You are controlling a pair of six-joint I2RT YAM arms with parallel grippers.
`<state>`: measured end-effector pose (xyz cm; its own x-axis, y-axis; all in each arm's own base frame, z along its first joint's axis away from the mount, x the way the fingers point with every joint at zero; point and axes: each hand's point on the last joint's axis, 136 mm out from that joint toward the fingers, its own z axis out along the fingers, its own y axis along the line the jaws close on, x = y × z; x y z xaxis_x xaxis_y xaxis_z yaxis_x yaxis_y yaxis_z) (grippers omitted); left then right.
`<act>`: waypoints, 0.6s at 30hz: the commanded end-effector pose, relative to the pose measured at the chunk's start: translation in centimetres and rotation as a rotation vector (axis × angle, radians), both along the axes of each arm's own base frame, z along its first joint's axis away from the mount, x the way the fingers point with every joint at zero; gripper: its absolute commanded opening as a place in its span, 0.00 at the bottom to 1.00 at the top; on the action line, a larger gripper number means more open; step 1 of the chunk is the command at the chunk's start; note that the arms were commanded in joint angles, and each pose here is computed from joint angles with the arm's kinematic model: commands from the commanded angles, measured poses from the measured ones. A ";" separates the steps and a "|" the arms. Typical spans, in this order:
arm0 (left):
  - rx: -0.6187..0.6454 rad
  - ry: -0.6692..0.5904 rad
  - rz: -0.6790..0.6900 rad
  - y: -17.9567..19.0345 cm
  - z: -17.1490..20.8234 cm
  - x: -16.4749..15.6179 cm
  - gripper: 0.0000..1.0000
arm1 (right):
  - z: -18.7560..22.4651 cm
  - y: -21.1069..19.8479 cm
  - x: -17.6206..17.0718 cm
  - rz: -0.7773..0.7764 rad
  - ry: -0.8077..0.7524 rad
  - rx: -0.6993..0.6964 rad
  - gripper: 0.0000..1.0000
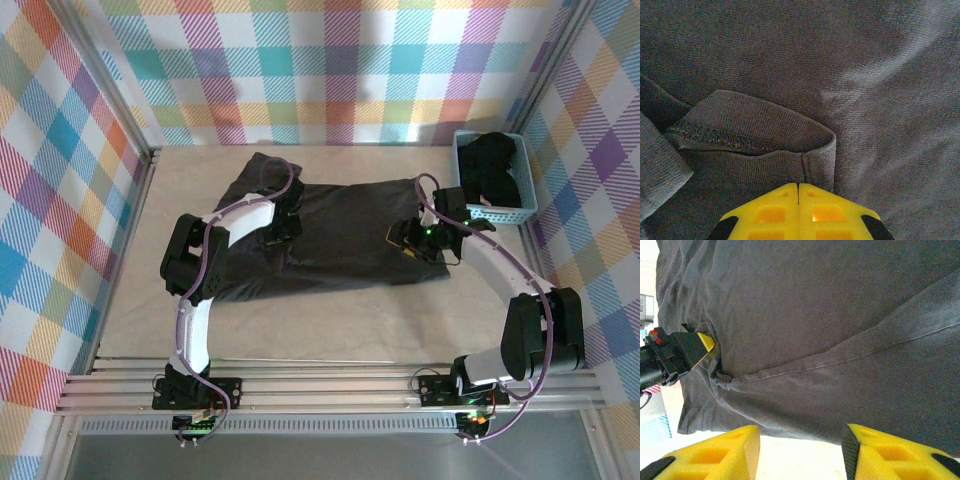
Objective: Fold and stack the t-shirts
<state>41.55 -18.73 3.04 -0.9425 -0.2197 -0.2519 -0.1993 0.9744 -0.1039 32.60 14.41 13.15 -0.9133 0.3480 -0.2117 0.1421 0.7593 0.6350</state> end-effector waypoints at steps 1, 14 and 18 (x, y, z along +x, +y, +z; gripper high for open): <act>0.020 -0.036 -0.025 -0.3 1.4 -0.3 0.00 | 1.9 0.4 0.5 0.017 -0.058 0.026 0.48; 0.030 -0.142 -0.086 -2.4 4.8 -0.7 0.00 | 1.7 0.4 0.3 0.015 -0.055 0.027 0.48; 0.043 -0.125 -0.108 -2.8 4.1 -0.9 0.00 | 1.7 0.4 0.3 0.017 -0.052 0.028 0.48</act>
<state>40.65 -21.26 6.79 -0.9223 -0.1414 -0.3597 -0.1124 0.9886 -0.1004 32.60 14.41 13.23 -0.9127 0.3481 -0.2139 0.1405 0.7590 0.6357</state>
